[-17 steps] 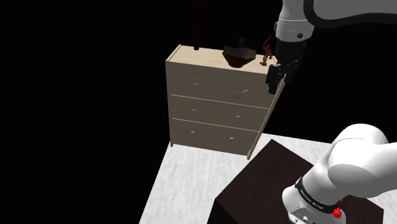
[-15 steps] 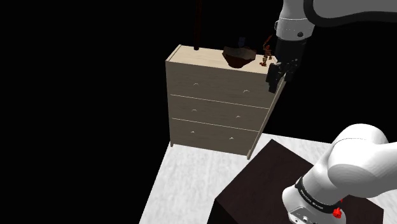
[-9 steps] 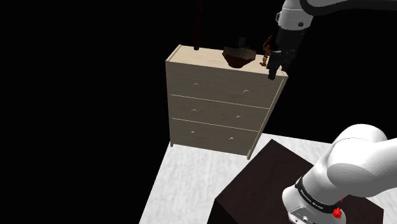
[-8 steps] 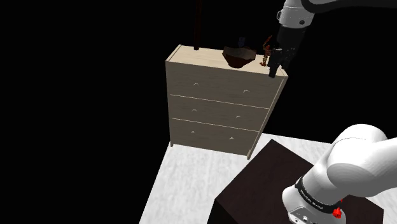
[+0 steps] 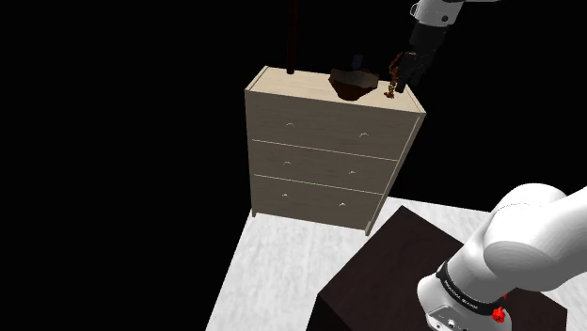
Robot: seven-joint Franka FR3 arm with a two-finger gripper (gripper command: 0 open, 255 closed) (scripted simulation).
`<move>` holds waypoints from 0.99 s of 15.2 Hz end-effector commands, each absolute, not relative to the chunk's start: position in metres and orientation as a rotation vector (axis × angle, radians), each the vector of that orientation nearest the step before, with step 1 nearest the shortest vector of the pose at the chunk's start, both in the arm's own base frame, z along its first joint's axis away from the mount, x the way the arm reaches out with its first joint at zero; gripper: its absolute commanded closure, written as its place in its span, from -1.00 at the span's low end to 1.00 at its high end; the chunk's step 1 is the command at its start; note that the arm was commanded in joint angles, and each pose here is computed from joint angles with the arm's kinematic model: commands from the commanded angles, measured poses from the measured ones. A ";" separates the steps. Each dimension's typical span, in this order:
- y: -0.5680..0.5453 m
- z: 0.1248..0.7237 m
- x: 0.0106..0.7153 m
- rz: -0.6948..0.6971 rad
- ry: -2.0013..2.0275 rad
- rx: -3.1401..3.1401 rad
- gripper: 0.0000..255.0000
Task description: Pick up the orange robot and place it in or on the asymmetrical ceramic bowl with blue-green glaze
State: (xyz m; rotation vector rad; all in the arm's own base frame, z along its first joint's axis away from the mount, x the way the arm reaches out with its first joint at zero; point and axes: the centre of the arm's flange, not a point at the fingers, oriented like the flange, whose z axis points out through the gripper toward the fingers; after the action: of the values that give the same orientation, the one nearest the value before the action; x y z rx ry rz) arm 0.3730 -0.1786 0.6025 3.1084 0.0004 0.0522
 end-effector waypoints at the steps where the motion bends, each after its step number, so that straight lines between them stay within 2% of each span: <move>1: -0.206 0.606 0.383 0.085 0.023 3.121 -1.00; 11: -0.323 0.623 0.446 0.244 0.130 3.187 -1.00; 15: -0.324 0.608 0.449 0.246 0.131 3.188 -1.00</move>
State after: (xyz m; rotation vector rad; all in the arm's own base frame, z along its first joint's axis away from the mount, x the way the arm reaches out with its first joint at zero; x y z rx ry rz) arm 0.4482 -0.3236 0.6129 3.1881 0.1293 0.2444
